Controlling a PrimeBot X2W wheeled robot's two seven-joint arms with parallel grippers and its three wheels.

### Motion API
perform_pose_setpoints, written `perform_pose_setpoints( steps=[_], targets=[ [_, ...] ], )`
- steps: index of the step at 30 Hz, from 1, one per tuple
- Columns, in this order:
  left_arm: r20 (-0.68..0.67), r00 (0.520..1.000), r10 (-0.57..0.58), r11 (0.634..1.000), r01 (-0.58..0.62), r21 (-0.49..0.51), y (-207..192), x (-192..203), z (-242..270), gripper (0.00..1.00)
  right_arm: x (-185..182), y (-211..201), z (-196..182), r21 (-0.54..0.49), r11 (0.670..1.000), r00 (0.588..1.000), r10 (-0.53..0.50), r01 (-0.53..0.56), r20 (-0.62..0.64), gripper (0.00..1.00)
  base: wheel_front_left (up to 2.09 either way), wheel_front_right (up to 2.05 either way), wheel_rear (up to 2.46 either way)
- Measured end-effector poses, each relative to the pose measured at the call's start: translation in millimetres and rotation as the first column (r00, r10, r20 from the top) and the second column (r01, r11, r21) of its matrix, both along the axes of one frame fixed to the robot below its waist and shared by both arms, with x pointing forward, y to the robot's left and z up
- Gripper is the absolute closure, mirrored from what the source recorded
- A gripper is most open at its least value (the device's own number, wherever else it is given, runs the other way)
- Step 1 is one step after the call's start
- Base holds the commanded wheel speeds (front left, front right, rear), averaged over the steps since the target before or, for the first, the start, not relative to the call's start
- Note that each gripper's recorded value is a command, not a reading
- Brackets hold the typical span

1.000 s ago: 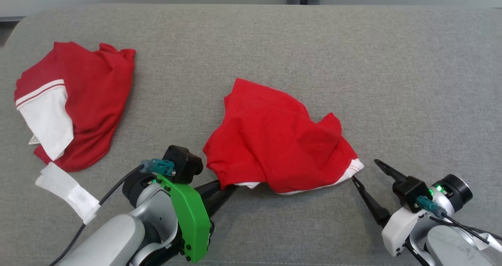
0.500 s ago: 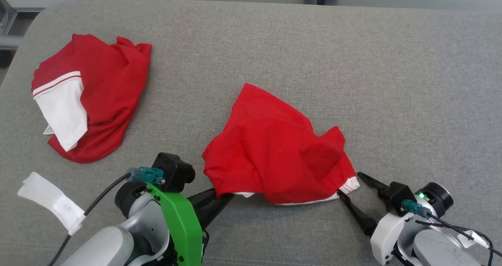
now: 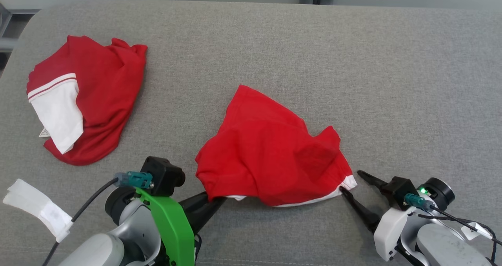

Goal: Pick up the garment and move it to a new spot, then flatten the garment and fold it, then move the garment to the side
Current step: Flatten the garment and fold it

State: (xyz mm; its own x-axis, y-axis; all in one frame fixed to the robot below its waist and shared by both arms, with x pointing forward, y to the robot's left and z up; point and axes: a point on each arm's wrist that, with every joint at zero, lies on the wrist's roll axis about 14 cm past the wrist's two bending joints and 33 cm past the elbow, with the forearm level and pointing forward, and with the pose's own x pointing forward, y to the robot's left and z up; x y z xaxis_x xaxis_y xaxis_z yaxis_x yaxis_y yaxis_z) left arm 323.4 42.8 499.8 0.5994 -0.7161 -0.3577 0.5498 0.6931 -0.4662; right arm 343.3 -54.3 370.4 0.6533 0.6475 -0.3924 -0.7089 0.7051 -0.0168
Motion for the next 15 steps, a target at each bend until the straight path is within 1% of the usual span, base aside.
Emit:
perform_pose_setpoints(
  steps=[1, 2, 4, 6, 7, 8, 15],
  targets=[
    [-0.004, 1.0, 0.0, 1.0, 0.0, 0.001, 0.2, -0.8, 0.3, 1.0, -0.2, -1.1, -0.1, 0.0, 1.0, 1.0, -0.002, 0.002, -0.002, 0.25, 0.0, 0.0, 0.0],
    [-0.001, 1.0, 0.0, 1.0, 0.0, 0.001, 0.5, -0.9, 1.4, 1.0, -0.5, -2.7, -0.8, -0.001, 1.0, 1.0, -0.005, 0.005, -0.006, 0.5, 0.0, 0.0, 0.0],
    [0.001, 1.0, -0.001, 1.0, 0.001, -0.003, 0.3, -0.6, 3.3, 1.0, -1.0, -5.2, -1.8, -0.003, 1.0, 1.0, -0.009, 0.009, -0.012, 0.64, 0.0, 0.0, 0.0],
    [0.0, 1.0, -0.001, 1.0, 0.001, -0.001, 0.2, -0.8, 3.5, 1.0, -1.1, -5.6, -2.3, 0.004, 1.0, 1.0, -0.016, 0.016, -0.021, 0.89, 0.0, 0.0, 0.0],
    [-0.001, 1.0, 0.0, 1.0, 0.0, -0.001, 0.4, -0.9, 3.5, 1.0, -1.8, -5.3, -2.8, 0.009, 1.0, 0.999, -0.019, 0.019, -0.029, 0.93, 0.0, 0.0, 0.0],
    [-0.002, 1.0, -0.001, 1.0, 0.001, 0.0, 0.6, -1.2, 3.4, 1.0, -2.4, -4.7, -3.0, 0.013, 1.0, 0.999, -0.019, 0.02, -0.033, 1.0, 0.0, 0.0, 0.0],
    [-0.012, 1.0, -0.005, 1.0, 0.005, -0.004, 0.3, -4.0, 4.3, 1.0, -3.5, -4.2, -4.1, 0.025, 0.999, 0.998, -0.022, 0.024, -0.052, 1.0, 0.0, 0.0, 0.0]
  ],
)
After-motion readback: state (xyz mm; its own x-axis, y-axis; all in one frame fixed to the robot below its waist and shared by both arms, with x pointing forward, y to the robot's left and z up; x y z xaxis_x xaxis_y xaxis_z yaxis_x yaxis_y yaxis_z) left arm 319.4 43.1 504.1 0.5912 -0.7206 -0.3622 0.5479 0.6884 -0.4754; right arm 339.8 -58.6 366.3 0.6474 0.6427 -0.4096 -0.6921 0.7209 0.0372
